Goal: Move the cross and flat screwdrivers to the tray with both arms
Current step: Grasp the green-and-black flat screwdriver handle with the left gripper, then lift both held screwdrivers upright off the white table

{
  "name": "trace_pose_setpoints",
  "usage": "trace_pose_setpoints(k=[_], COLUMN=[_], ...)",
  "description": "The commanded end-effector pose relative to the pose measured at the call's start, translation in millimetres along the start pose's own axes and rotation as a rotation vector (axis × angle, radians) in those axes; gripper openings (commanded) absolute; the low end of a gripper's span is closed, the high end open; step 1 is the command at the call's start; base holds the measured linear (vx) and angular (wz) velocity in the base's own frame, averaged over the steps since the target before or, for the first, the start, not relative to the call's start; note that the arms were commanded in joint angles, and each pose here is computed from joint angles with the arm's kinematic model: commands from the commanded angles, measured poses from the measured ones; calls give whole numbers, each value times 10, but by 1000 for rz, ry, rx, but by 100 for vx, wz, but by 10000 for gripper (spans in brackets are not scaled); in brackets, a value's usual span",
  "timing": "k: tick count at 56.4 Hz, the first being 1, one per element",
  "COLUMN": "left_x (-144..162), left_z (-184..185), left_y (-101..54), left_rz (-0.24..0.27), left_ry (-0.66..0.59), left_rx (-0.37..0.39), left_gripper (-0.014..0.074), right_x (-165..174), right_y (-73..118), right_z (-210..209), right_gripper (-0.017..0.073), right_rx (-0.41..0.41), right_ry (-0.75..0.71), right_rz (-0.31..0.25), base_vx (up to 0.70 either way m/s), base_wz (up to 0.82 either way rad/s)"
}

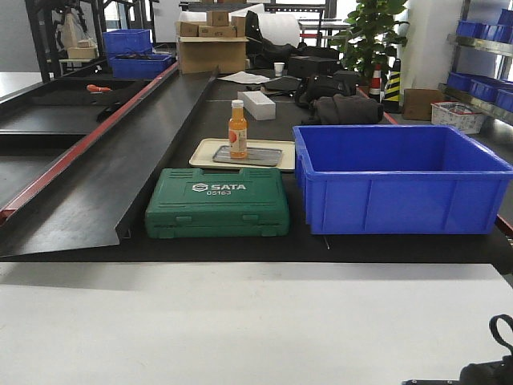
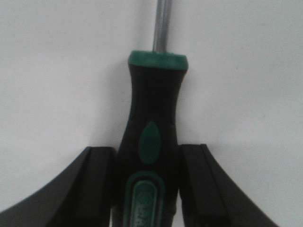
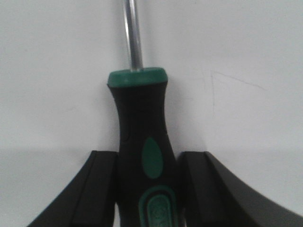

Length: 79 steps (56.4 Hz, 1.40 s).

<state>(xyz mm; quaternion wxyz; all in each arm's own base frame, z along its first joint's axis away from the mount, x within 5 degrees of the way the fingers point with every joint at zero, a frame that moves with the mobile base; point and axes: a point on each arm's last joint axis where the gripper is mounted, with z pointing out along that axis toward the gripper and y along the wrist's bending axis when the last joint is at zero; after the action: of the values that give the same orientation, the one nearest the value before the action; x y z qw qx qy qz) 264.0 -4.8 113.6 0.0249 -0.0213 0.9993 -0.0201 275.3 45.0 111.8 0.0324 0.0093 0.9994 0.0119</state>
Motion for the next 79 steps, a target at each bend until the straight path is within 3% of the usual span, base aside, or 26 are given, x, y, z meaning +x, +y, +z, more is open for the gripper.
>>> trace_pose_setpoints(k=[1,13,32,44,63,71,79], left_x=[-15,-25,139,561,1581,1901,2040], left_z=[-72,-230,-1222,-1947,-2724,-2835,-2866], left_y=[-10,-16,-45,-53,-45,-34,-29], left_rz=[-4,-1,15,28,38,45,47], left_ry=[-7,-72,-482,-807,-1305,-1428,-1476], left_rx=[9,12,30,47,96,104,107], left_gripper=[-9,-6,-6,-6,-6,-6,-6], right_x=[-76,-93,29,398,1309,1679,1948], right_y=[24,23,13,-40,-182,-245,-301], right_z=[-51,-178,-1114,-1886,-2492,-2672,-2774], right_gripper=[-8,-8,-8,-8,-8,-8,-8], right_rx=[-23,-24,-77,-113,-179,-197,-192], right_ry=[-76,-130,-448,-747,-1116,-1248,-1357], right_rz=[8,-28,-34,-79,-88,-91,-100], base_vx=[0,0,0,0,0,0,0], base_wz=[0,0,0,0,0,0,0])
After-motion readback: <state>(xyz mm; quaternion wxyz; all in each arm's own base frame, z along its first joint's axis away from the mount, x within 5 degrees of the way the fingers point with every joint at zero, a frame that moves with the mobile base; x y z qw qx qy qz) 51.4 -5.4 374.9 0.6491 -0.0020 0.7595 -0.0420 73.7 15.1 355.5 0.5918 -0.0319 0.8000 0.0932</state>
